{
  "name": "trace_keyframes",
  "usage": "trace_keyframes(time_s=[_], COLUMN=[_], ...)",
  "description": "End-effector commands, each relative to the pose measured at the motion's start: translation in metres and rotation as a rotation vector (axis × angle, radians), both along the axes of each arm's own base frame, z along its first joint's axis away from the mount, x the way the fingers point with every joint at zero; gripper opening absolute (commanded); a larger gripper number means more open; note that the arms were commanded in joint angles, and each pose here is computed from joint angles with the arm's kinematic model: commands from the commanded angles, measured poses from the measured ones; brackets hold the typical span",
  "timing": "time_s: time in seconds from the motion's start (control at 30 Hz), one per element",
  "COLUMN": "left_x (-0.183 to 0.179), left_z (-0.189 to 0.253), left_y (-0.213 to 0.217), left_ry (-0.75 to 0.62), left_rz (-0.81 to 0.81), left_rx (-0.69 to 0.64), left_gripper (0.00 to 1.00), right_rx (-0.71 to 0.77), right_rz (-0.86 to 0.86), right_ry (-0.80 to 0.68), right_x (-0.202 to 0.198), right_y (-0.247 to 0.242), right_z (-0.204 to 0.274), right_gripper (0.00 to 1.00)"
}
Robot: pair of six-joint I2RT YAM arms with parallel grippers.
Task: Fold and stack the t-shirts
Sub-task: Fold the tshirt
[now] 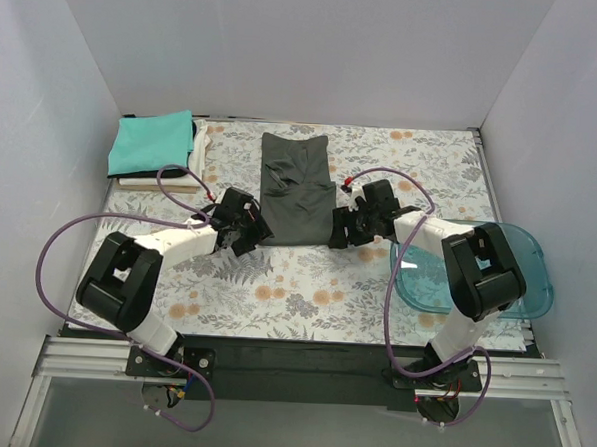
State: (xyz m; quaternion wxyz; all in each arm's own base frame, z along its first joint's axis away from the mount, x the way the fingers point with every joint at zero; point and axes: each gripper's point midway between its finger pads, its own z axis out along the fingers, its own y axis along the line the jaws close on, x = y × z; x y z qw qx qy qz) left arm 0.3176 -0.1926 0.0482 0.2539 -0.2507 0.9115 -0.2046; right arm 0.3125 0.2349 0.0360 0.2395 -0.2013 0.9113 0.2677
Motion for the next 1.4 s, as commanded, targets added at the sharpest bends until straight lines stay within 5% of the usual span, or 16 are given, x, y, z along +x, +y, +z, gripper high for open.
trace_keyframes(time_s=[0.0, 0.27, 0.47, 0.63, 0.73, 1.0, 1.17, 1.37], left_x=[0.001, 0.007, 0.003, 0.005, 0.004, -0.052, -0.098, -0.153], left_z=[-0.006, -0.023, -0.038, -0.046, -0.044, -0.030, -0.010, 0.006], left_y=[-0.004, -0.001, -0.004, 0.004, 0.002, -0.003, -0.005, -0.021], left_ry=[0.017, 0.050, 0.097, 0.113, 0.112, 0.078, 0.043, 0.055], left_rz=[-0.018, -0.009, -0.021, 0.009, -0.010, -0.053, -0.054, -0.164], left_rx=[-0.003, 0.042, 0.043, 0.091, 0.081, 0.059, 0.031, -0.046], left_gripper=[0.58, 0.47, 0.21, 0.00, 0.00, 0.00, 0.00, 0.00], right_rx=[0.029, 0.052, 0.044, 0.049, 0.051, 0.012, -0.051, 0.062], right_rz=[0.005, 0.027, 0.016, 0.025, 0.029, -0.009, -0.062, 0.000], right_ry=[-0.036, 0.019, 0.024, 0.032, 0.036, -0.009, 0.036, 0.036], right_x=[0.016, 0.014, 0.014, 0.010, 0.007, -0.031, -0.092, -0.162], right_y=[0.010, 0.018, 0.017, 0.017, 0.017, 0.003, -0.029, -0.021], right_z=[0.008, -0.004, -0.006, -0.007, -0.008, 0.006, -0.004, 0.017], right_gripper=[0.66, 0.45, 0.34, 0.15, 0.01, 0.01, 0.01, 0.01])
